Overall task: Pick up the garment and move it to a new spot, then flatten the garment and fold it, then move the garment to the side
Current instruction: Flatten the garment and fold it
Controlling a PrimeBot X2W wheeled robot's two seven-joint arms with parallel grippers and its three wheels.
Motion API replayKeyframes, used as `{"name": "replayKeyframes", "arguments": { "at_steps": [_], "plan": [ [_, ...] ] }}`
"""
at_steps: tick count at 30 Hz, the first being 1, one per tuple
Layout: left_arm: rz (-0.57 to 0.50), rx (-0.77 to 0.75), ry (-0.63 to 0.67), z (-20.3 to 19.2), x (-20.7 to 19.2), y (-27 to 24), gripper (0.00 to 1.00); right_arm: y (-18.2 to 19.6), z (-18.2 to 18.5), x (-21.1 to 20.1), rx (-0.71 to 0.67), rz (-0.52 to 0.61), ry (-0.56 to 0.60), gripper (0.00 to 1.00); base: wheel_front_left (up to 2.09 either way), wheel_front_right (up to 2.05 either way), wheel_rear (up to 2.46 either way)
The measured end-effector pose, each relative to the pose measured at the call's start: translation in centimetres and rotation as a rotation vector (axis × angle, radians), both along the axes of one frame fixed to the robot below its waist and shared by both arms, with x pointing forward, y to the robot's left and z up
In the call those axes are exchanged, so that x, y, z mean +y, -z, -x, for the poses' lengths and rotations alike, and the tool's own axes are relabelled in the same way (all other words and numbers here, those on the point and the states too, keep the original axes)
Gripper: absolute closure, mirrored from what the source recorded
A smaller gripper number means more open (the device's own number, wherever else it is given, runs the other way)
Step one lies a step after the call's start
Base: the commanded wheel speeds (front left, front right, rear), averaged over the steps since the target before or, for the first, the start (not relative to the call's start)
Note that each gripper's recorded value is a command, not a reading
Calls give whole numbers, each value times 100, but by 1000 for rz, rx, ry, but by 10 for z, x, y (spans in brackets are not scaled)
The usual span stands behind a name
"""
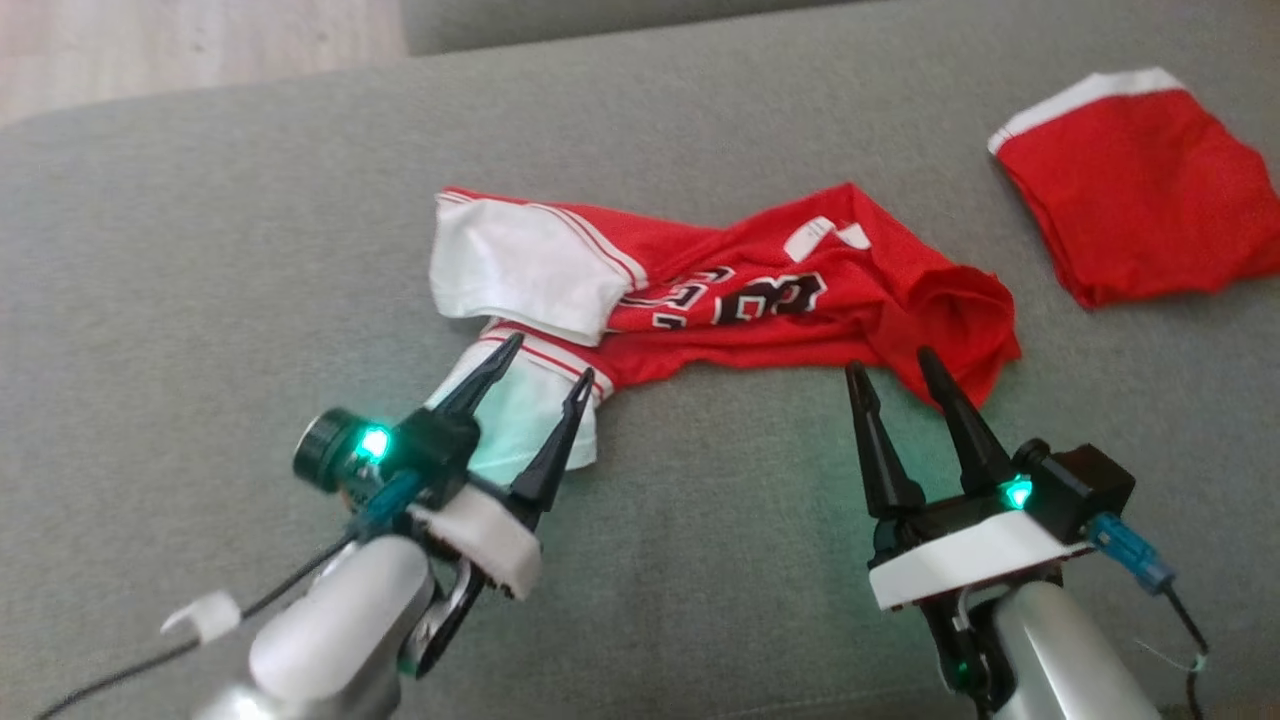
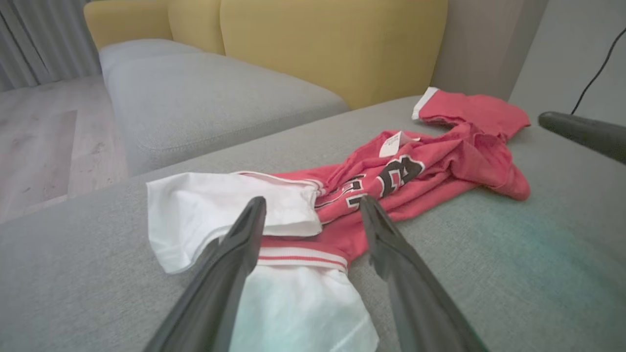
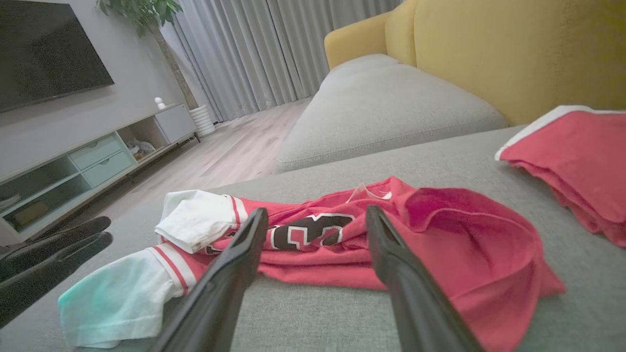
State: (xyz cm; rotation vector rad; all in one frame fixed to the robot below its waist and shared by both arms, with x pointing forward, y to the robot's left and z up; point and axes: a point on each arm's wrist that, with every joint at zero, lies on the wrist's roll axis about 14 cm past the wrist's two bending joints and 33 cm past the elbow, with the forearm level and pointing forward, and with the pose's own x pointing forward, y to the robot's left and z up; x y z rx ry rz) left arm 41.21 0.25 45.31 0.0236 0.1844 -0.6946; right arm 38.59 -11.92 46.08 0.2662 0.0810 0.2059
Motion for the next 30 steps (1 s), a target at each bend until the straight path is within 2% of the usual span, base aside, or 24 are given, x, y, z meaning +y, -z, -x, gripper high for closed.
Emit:
{"name": "replayKeyframes", "arguments": {
  "at_steps": [5,12,22,23,24,26,30],
  "plan": [
    [-102,11,64,-17,-16,21,0,4,-5,-12,12,1,35,0,0,0,0],
    [-211,23,70,-42,-20,46,0,10,-6,-26,33,0,76,0,0,0,0],
    [-244,49,91,-39,-24,62,2,11,-4,-32,37,2,94,0,0,0,0],
    [-248,50,89,-39,-23,63,34,11,-4,-32,37,2,94,0,0,0,0],
    [-251,51,87,-40,-23,63,59,11,-4,-32,36,0,94,0,0,0,0],
    [-247,44,91,-41,-23,61,100,10,-4,-31,35,-4,94,0,0,0,0],
    [-245,24,89,-44,-23,54,100,10,-3,-30,34,-4,91,0,0,0,0]
  ]
}}
